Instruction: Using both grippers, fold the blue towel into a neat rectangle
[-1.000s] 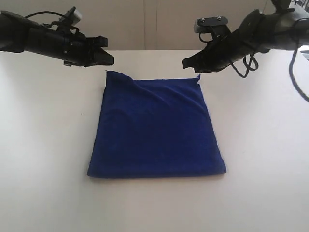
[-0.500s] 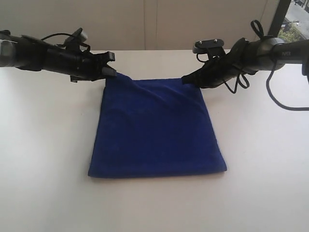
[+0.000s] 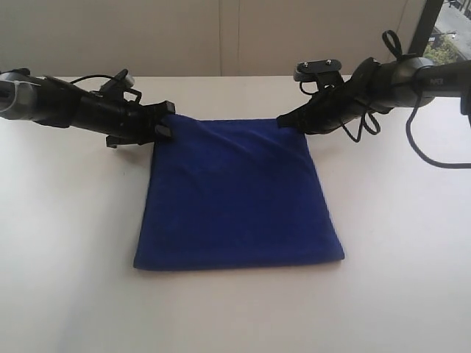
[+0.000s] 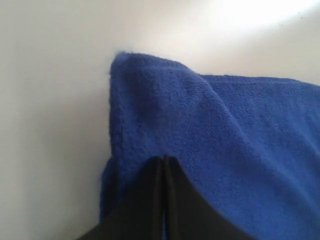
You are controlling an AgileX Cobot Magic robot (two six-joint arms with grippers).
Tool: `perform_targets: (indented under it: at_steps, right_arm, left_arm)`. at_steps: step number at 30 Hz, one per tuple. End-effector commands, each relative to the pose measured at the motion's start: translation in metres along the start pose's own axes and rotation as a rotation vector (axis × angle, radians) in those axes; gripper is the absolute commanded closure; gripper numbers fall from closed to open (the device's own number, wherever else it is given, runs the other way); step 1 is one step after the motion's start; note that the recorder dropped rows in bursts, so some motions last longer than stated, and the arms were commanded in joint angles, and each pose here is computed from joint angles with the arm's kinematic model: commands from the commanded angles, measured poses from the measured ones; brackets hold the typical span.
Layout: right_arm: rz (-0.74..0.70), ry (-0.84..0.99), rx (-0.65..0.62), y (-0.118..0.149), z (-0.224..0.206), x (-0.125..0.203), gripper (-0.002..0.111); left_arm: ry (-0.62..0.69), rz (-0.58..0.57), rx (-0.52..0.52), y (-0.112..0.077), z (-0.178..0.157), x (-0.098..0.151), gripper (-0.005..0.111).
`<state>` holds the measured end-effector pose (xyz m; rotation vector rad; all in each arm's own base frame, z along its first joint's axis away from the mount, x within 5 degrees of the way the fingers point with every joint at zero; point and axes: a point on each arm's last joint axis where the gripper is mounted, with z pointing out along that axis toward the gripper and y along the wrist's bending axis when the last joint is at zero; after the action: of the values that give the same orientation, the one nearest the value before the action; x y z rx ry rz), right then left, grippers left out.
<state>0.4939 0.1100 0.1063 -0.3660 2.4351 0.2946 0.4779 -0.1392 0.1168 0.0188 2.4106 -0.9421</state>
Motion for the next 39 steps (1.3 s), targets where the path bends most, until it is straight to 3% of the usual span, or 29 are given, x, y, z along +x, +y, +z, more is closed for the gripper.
perform_targets:
  at_steps: [1,23,39]
  right_arm:
    - [0.001,0.057,-0.013,-0.003,0.005,0.01,0.108]
    - [0.068,0.02,0.023,-0.016,0.004,0.007,0.108]
    - [0.044,-0.108,0.009,-0.004,-0.057,-0.039,0.108]
  left_arm:
    - [0.035,0.0,-0.027,0.008,-0.005,0.0,0.107]
    - [0.068,0.011,-0.031,0.01,-0.006,0.002,0.107]
    - [0.03,0.07,0.013,-0.013,-0.027,-0.013,0.107]
